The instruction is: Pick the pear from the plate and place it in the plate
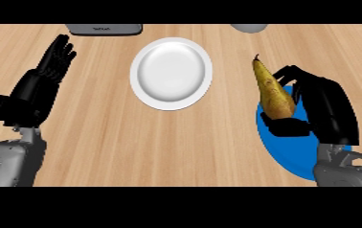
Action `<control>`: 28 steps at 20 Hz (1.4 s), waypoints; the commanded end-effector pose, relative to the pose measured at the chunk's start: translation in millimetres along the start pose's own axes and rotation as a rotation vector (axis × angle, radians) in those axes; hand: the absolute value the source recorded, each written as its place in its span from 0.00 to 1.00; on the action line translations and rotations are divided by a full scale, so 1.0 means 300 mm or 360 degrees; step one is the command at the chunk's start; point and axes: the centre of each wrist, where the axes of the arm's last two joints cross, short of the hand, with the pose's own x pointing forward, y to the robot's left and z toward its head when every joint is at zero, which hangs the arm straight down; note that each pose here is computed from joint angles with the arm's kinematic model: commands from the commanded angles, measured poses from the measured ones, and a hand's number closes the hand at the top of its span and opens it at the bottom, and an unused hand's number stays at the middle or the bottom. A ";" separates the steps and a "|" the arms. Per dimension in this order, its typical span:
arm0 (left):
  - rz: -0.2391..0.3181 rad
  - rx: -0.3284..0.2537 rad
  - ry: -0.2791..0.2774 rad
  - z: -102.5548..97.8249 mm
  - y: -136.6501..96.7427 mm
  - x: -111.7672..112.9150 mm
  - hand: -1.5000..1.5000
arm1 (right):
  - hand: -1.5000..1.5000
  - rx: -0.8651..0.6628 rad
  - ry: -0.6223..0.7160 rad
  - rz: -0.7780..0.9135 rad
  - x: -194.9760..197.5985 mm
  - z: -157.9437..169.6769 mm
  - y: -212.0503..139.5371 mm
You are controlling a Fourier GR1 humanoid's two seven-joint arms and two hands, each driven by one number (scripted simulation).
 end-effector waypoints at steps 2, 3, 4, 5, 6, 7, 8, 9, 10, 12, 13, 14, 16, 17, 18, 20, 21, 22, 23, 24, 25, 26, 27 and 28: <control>0.0013 -0.0014 -0.0042 -0.018 0.008 -0.008 0.50 | 1.00 0.0017 -0.0162 -0.0151 0.212 -0.022 -0.011; -0.0016 -0.0005 -0.0034 -0.027 -0.005 0.013 0.50 | 1.00 0.0036 -0.0154 -0.0131 0.214 -0.063 0.009; 0.0019 -0.0006 0.0005 0.029 -0.022 -0.005 0.50 | 1.00 0.0041 -0.0176 -0.0154 0.253 -0.072 0.028; -0.0002 -0.0022 -0.0017 -0.014 -0.020 0.039 0.50 | 1.00 0.0048 -0.0176 -0.0138 0.247 -0.096 0.078; 0.0003 -0.0012 -0.0006 -0.013 -0.033 0.009 0.50 | 1.00 0.0052 -0.0217 -0.0128 0.343 -0.100 0.052; 0.0015 0.0011 -0.0024 -0.044 0.016 -0.021 0.50 | 1.00 0.0079 -0.0186 -0.0142 0.352 -0.120 0.116; -0.0009 -0.0025 -0.0011 -0.015 -0.047 0.020 0.50 | 1.00 0.0067 -0.0206 -0.0140 0.429 -0.148 0.113; -0.0017 -0.0025 0.0004 -0.018 0.018 0.041 0.50 | 1.00 0.0095 -0.0192 -0.0185 0.408 -0.207 0.095; 0.0016 -0.0002 -0.0027 -0.052 0.000 0.026 0.50 | 1.00 0.0079 -0.0183 -0.0184 0.420 -0.195 0.132; -0.0002 -0.0027 -0.0033 -0.030 -0.029 0.004 0.50 | 1.00 0.0119 -0.0177 -0.0234 0.459 -0.227 0.193; 0.0023 -0.0030 -0.0024 -0.007 -0.019 -0.004 0.50 | 1.00 0.0141 -0.0162 -0.0292 0.447 -0.251 0.194; -0.0023 -0.0013 -0.0022 -0.030 -0.028 0.028 0.50 | 1.00 0.0155 -0.0169 -0.0272 0.532 -0.269 0.159; 0.0012 -0.0025 -0.0040 -0.028 -0.029 0.041 0.50 | 1.00 0.0165 -0.0154 -0.0266 0.545 -0.307 0.214; -0.0003 -0.0061 -0.0035 -0.032 -0.030 0.001 0.50 | 1.00 0.0159 -0.0113 -0.0283 0.528 -0.337 0.253; 0.0013 -0.0033 -0.0032 -0.026 -0.036 0.030 0.50 | 1.00 0.0153 -0.0115 -0.0305 0.489 -0.320 0.310; -0.0001 -0.0035 -0.0023 -0.013 -0.040 0.003 0.50 | 1.00 0.0180 -0.0076 -0.0231 0.547 -0.383 0.299; 0.0005 -0.0063 -0.0033 -0.036 -0.043 0.031 0.50 | 1.00 0.0174 -0.0060 -0.0241 0.542 -0.399 0.322; 0.0017 -0.0052 -0.0034 -0.035 0.001 0.002 0.50 | 1.00 0.0184 -0.0063 -0.0213 0.538 -0.404 0.344; 0.0032 -0.0043 -0.0060 -0.053 -0.023 0.035 0.50 | 1.00 0.0196 -0.0035 -0.0210 0.558 -0.424 0.336; 0.0021 -0.0050 -0.0044 -0.074 -0.019 0.040 0.50 | 1.00 0.0150 -0.0043 -0.0141 0.569 -0.428 0.357; -0.0006 -0.0051 -0.0056 -0.059 -0.019 0.031 0.50 | 1.00 0.0199 -0.0013 -0.0122 0.518 -0.417 0.411; 0.0026 -0.0096 -0.0053 -0.030 -0.086 0.044 0.50 | 1.00 0.0198 0.0007 -0.0103 0.516 -0.444 0.406; 0.0035 -0.0085 -0.0073 -0.064 -0.033 0.024 0.50 | 1.00 0.0191 -0.0019 -0.0121 0.484 -0.444 0.433; -0.0012 -0.0065 -0.0055 -0.017 -0.022 0.013 0.50 | 1.00 0.0211 -0.0005 -0.0102 0.497 -0.470 0.415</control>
